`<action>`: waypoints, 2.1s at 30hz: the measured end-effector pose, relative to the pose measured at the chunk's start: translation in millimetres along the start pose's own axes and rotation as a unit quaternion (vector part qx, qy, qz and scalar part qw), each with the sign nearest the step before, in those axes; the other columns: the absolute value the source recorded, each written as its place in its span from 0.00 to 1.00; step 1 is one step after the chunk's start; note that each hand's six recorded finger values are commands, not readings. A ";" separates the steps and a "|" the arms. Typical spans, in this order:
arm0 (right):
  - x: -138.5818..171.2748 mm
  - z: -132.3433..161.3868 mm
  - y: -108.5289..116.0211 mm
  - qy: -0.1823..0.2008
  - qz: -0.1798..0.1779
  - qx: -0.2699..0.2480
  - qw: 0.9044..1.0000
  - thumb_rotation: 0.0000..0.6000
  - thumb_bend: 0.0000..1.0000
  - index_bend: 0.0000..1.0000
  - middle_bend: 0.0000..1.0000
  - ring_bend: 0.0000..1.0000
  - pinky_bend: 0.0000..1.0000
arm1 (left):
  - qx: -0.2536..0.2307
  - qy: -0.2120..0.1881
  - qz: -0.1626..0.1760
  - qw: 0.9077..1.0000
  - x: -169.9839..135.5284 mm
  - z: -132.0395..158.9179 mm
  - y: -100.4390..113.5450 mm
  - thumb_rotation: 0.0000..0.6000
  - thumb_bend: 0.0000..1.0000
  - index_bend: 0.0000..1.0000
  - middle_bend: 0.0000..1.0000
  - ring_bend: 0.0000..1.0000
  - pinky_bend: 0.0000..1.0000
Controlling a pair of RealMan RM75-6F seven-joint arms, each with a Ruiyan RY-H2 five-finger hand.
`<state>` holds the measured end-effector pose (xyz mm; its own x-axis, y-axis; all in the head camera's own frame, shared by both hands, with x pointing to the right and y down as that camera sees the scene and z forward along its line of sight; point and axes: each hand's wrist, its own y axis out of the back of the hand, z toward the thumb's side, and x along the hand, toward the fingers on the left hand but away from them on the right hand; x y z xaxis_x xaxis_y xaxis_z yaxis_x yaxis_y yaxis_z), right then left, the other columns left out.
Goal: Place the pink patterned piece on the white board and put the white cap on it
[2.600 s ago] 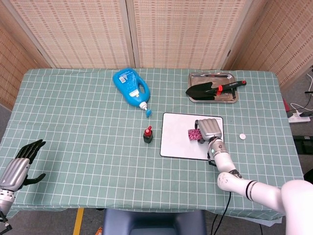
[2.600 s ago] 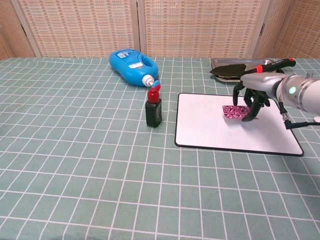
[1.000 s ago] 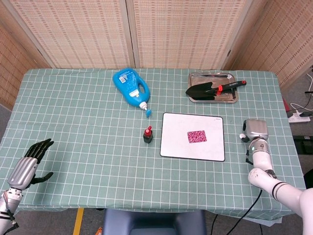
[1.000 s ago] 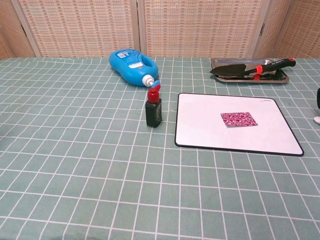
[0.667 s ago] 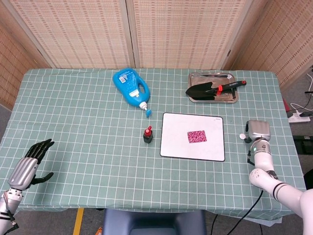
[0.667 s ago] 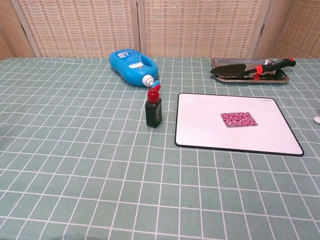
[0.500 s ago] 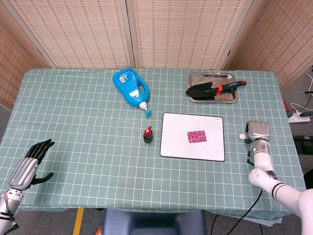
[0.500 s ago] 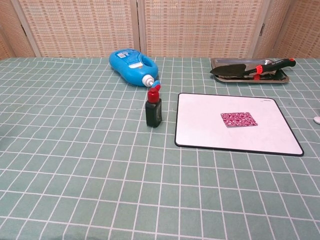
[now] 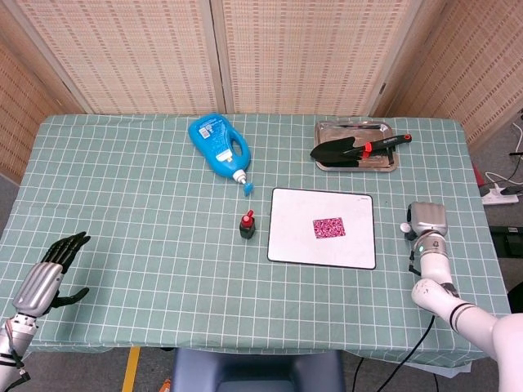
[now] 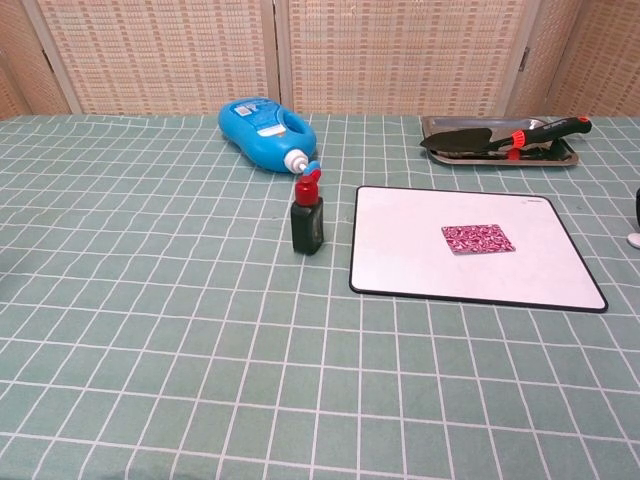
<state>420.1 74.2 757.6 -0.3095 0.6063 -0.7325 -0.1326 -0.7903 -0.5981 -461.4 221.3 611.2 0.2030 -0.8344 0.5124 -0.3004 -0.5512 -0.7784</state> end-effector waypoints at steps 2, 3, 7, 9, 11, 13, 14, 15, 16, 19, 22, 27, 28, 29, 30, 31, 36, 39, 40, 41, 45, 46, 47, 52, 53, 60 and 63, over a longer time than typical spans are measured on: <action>-0.8 0.5 -0.5 0.000 0.001 0.001 1.000 1.00 0.24 0.47 0.76 0.73 0.66 | 0.000 0.000 0.000 1.000 0.3 -0.4 0.3 1.00 0.18 0.00 0.00 0.00 0.00; -1.1 0.8 -0.5 0.001 0.001 0.001 1.000 1.00 0.24 0.47 0.76 0.73 0.66 | 0.001 -0.001 -0.001 1.000 0.4 -0.3 0.1 1.00 0.18 0.00 0.00 0.00 0.00; -3.1 2.3 0.0 0.002 0.002 0.001 1.000 1.00 0.24 0.47 0.76 0.73 0.66 | 0.005 -0.004 -0.013 1.000 0.2 -0.5 -1.9 1.00 0.18 0.00 0.00 0.00 0.00; -3.8 3.3 -0.3 0.003 0.004 0.001 1.000 1.00 0.24 0.47 0.76 0.73 0.66 | 0.005 -0.004 -0.013 1.000 0.4 -0.6 -2.1 1.00 0.18 0.00 0.00 0.00 0.00; -5.1 3.4 -0.3 0.003 0.005 0.003 1.000 1.00 0.24 0.47 0.76 0.73 0.66 | 0.005 -0.003 -0.013 1.000 0.7 -1.1 -2.5 1.00 0.18 0.00 0.00 0.00 0.00; -6.7 3.6 -0.2 0.002 0.007 0.004 1.000 1.00 0.24 0.47 0.76 0.73 0.66 | 0.004 -0.001 -0.013 1.000 1.1 -1.9 -2.5 1.00 0.18 0.00 0.00 0.00 0.00; -7.4 4.0 -0.4 0.002 0.008 0.004 1.000 1.00 0.24 0.47 0.76 0.73 0.66 | 0.004 0.000 -0.013 1.000 1.3 -2.2 -2.3 1.00 0.18 0.00 0.00 0.00 0.00; -7.9 4.8 -0.8 0.002 0.009 0.005 1.000 1.00 0.24 0.48 0.76 0.73 0.66 | 0.003 0.001 -0.013 1.000 1.5 -2.4 -2.0 1.00 0.18 0.00 0.00 0.00 0.00; -8.3 5.8 -1.5 0.003 0.011 0.006 1.000 1.00 0.24 0.48 0.76 0.73 0.66 | 0.002 0.001 -0.012 1.000 1.6 -2.7 -1.8 1.00 0.18 0.00 0.00 0.00 0.00; -9.1 7.8 -3.2 0.004 0.014 0.008 1.000 1.00 0.24 0.49 0.76 0.73 0.66 | 0.002 0.001 -0.013 1.000 1.8 -3.2 -2.0 1.00 0.18 0.00 0.00 0.00 0.00; -9.6 9.2 -4.7 0.004 0.016 0.010 1.000 1.00 0.24 0.51 0.76 0.73 0.66 | 0.002 0.001 -0.013 1.000 1.8 -3.0 -2.0 1.00 0.18 0.00 0.00 0.00 0.00; -9.0 11.0 -4.9 0.005 0.016 0.009 1.000 1.00 0.24 0.53 0.76 0.73 0.66 | -0.002 0.000 -0.012 1.000 1.7 -3.3 -1.7 1.00 0.18 0.00 0.00 0.00 0.00; -8.5 11.4 -4.3 0.006 0.016 0.009 1.000 1.00 0.24 0.53 0.76 0.73 0.66 | -0.003 0.000 -0.013 1.000 1.7 -3.3 -1.9 1.00 0.18 0.00 0.00 0.00 0.00; -8.1 11.7 -3.8 0.007 0.015 0.008 1.000 1.00 0.24 0.53 0.76 0.73 0.66 | -0.003 -0.001 -0.013 1.000 1.7 -3.1 -2.0 1.00 0.18 0.00 0.00 0.00 0.00; -7.7 12.0 -3.1 0.007 0.015 0.007 1.000 1.00 0.24 0.53 0.76 0.73 0.66 | -0.003 -0.001 -0.013 1.000 1.6 -2.9 -2.0 1.00 0.18 0.00 0.00 0.00 0.00; -7.0 12.4 -2.0 0.009 0.014 0.006 1.000 1.00 0.24 0.53 0.76 0.73 0.66 | -0.003 -0.002 -0.014 1.000 1.5 -2.9 -2.1 1.00 0.18 0.00 0.00 0.00 0.00; -2.5 19.6 3.7 0.023 0.008 -0.001 1.000 1.00 0.24 0.53 0.76 0.73 0.66 | -0.004 0.000 -0.018 1.000 1.4 -3.4 -3.1 1.00 0.18 0.00 0.00 0.00 0.00; 4.5 32.8 9.6 0.050 -0.001 -0.005 0.999 1.00 0.24 0.54 0.76 0.73 0.66 | -0.005 -0.001 -0.017 1.000 0.8 -3.0 -1.0 1.00 0.18 0.00 0.00 0.00 0.00; 8.8 40.5 12.9 0.065 -0.008 -0.006 0.998 1.00 0.24 0.54 0.76 0.73 0.66 | -0.006 -0.001 -0.015 1.000 0.4 -2.7 0.5 1.00 0.18 0.00 0.00 0.00 0.00; 12.8 47.3 15.7 0.078 -0.014 -0.007 0.997 1.00 0.24 0.54 0.76 0.73 0.66 | -0.007 -0.001 -0.013 1.000 0.0 -2.6 1.7 1.00 0.18 0.00 0.00 0.00 0.00; 35.2 82.5 26.6 0.139 -0.034 -0.013 0.990 1.00 0.24 0.54 0.76 0.73 0.66 | -0.009 -0.002 -0.010 1.000 -2.0 -2.5 5.4 1.00 0.18 0.00 0.00 0.00 0.00; 42.7 93.7 29.6 0.155 -0.038 -0.016 0.987 1.00 0.24 0.54 0.76 0.73 0.66 | -0.010 -0.003 -0.008 1.000 -2.5 -2.4 6.6 1.00 0.18 0.00 0.00 0.00 0.00; 48.1 102.2 32.0 0.167 -0.041 -0.019 0.985 1.00 0.24 0.54 0.76 0.73 0.66 | -0.011 -0.003 -0.007 1.000 -3.0 -2.4 7.7 1.00 0.18 0.00 0.00 0.00 0.00; 66.8 139.2 44.3 0.205 -0.057 -0.011 0.977 1.00 0.25 0.54 0.76 0.73 0.66 | -0.017 -0.003 -0.003 1.000 -5.7 -3.7 12.1 1.00 0.18 0.00 0.00 0.00 0.00; 68.7 145.5 45.0 0.208 -0.058 -0.008 0.976 1.00 0.25 0.54 0.76 0.73 0.66 | -0.018 -0.002 -0.003 1.000 -6.2 -4.0 13.0 1.00 0.18 0.00 0.00 0.00 0.00; 65.6 159.3 39.3 0.200 -0.048 0.001 0.979 1.00 0.25 0.55 0.76 0.73 0.66 | -0.022 -0.003 -0.003 1.000 -7.1 -4.7 14.7 1.00 0.18 0.00 0.00 0.00 0.00; 60.4 159.9 36.2 0.191 -0.044 0.007 0.981 1.00 0.25 0.55 0.76 0.73 0.66 | -0.024 -0.002 -0.002 1.000 -6.9 -5.4 15.3 1.00 0.18 0.00 0.00 0.00 0.00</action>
<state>246.0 68.2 743.7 0.0781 0.6583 -0.7487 -0.1571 -0.7335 -0.6613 -472.5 218.6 597.7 0.2081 -0.8318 0.5146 -0.3432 -0.5547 -0.7579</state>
